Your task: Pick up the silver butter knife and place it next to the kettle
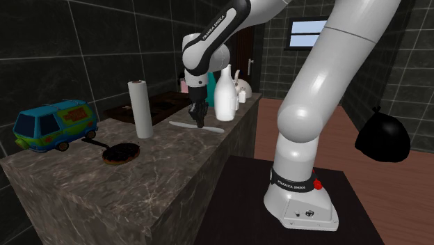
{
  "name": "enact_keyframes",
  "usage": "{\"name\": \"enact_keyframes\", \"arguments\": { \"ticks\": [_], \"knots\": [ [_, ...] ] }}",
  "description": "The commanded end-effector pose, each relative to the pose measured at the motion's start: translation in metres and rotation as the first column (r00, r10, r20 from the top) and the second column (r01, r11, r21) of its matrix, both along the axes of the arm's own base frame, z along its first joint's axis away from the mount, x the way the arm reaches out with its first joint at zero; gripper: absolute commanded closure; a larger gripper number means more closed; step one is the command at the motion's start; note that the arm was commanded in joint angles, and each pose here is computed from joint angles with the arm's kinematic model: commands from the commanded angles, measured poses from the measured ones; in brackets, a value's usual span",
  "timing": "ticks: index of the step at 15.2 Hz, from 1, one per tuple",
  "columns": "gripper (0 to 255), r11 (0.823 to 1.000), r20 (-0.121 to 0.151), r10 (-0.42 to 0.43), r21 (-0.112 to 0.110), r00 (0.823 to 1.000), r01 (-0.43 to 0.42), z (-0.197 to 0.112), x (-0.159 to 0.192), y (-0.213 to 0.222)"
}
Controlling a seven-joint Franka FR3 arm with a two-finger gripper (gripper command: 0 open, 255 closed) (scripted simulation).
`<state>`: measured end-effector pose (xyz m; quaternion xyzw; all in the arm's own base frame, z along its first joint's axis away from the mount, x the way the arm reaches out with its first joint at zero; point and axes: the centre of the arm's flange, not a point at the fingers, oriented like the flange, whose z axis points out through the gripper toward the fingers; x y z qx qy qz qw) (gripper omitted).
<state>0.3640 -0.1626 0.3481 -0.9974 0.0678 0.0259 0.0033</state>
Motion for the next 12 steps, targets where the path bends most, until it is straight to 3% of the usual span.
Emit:
{"name": "enact_keyframes", "arguments": {
  "ticks": [1, 12],
  "knots": [
    [255, 1.0, 0.0, 0.0, 0.0, 1.0, 0.0, 0.0, 0.0, 0.0],
    [255, 1.0, 0.0, 0.0, 0.0, 1.0, 0.0, 0.053, 0.0, 0.0]
  ]
}}
